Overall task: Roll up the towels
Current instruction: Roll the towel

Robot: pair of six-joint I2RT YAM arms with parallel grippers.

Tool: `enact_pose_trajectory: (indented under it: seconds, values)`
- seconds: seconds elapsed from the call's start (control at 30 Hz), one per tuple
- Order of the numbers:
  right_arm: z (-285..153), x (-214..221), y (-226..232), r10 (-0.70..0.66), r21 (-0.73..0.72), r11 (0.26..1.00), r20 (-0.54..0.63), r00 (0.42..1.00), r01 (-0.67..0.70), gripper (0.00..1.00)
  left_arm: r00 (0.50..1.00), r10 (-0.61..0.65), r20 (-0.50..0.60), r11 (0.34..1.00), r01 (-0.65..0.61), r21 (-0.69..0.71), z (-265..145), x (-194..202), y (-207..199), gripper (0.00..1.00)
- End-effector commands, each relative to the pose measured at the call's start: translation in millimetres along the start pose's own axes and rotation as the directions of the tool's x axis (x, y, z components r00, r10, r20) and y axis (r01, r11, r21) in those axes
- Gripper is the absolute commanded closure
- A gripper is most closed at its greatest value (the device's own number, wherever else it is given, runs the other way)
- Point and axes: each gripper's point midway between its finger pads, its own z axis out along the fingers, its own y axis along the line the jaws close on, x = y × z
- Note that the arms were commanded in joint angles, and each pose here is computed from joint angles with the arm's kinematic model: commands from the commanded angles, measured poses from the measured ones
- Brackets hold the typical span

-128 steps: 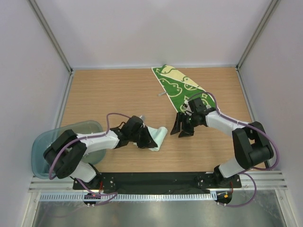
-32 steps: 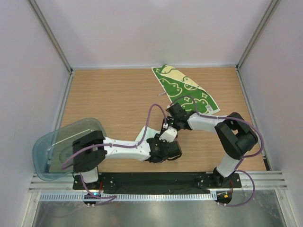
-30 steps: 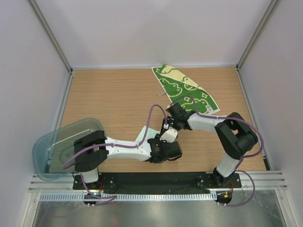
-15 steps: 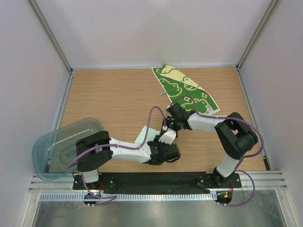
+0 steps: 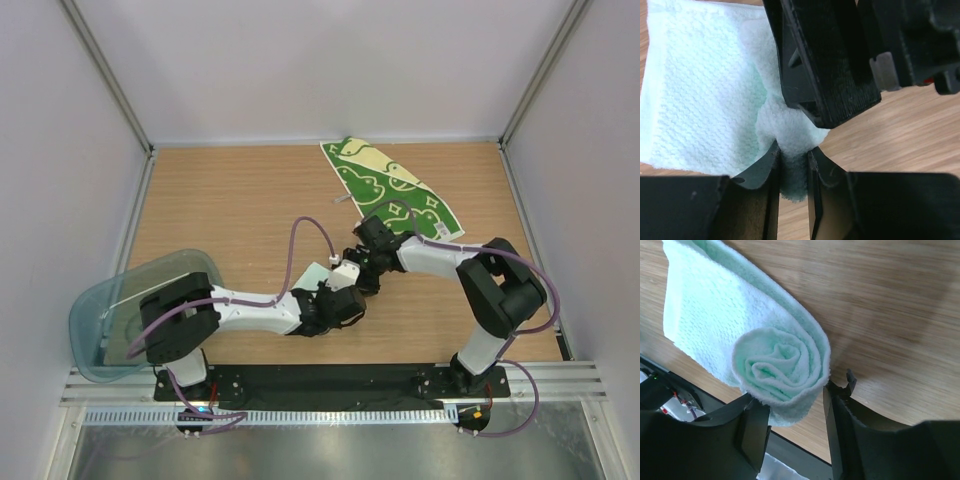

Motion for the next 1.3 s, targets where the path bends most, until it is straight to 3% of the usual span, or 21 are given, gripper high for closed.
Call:
enact_pose_trajectory:
  seconds: [0.0,0.67,0.93,1.27]
  values:
    - [-9,9,-27,-0.022,0.133,0.991,-0.013,1.000,0.023,0.48,0.989,0.022,-0.148,0.991,-0.002,0.132,-2,37,-16,0.83]
    - [-35,-42,-72,-0.078,0.373,0.927,0.094,0.992,0.038,0.44,0.989,-0.042,-0.139,0.966,0.075,0.246,-30,19,-29,0.85]
    - [-47,-50,-99,-0.084,0.471,0.882,0.116,0.990,0.020,0.44,0.980,-0.077,-0.182,0.954,0.125,0.273,-26,22,-28,0.87]
    - [-73,-66,-121,-0.086,0.541,0.841,0.146,0.986,-0.007,0.44,0.945,-0.135,-0.299,0.882,0.252,0.399,-30,16,-45,0.87]
